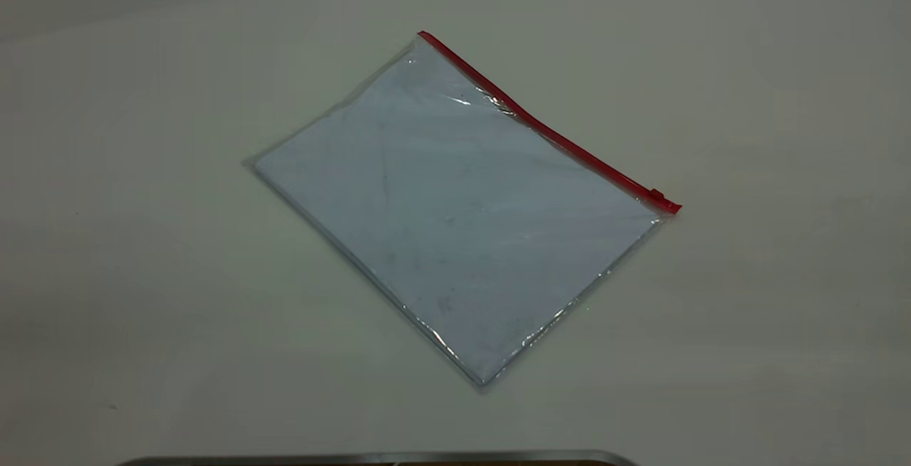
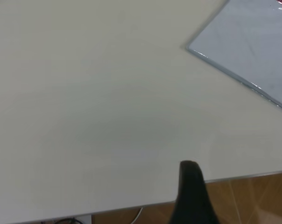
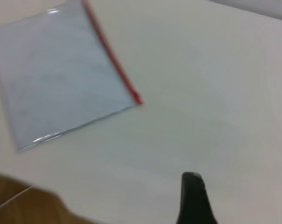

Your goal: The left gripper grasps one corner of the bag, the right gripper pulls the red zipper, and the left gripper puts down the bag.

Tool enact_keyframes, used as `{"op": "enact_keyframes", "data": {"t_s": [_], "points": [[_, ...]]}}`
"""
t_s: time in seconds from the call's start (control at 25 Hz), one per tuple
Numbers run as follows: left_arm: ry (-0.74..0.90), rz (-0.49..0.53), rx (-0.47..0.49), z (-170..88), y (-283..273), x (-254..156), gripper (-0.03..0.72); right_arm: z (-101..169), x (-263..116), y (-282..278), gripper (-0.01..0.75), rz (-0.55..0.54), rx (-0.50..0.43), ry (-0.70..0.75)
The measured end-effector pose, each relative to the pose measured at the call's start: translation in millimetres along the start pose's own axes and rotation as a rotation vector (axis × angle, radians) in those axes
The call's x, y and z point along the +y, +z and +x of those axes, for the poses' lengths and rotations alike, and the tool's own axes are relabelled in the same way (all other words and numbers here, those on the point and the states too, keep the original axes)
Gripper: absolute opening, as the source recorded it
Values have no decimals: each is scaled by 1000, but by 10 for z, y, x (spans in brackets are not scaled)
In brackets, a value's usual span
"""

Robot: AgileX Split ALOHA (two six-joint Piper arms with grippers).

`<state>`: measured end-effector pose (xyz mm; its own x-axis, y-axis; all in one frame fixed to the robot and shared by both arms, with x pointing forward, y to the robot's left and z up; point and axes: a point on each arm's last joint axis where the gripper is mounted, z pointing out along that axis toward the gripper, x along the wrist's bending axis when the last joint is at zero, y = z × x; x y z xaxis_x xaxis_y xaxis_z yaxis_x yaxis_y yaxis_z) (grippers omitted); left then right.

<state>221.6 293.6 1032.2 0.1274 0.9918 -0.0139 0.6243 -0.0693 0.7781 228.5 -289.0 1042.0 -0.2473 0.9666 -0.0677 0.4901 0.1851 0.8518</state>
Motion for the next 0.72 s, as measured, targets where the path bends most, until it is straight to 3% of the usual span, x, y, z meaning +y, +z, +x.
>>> {"op": "enact_keyframes", "data": {"t_s": [0.28, 0.72], "points": [[0, 0, -1, -1, 0, 0, 590, -75, -12, -2, 530, 8, -83, 100], [-1, 0, -1, -1, 0, 0, 590, -81, -12, 0, 530, 7, -90, 113]]}}
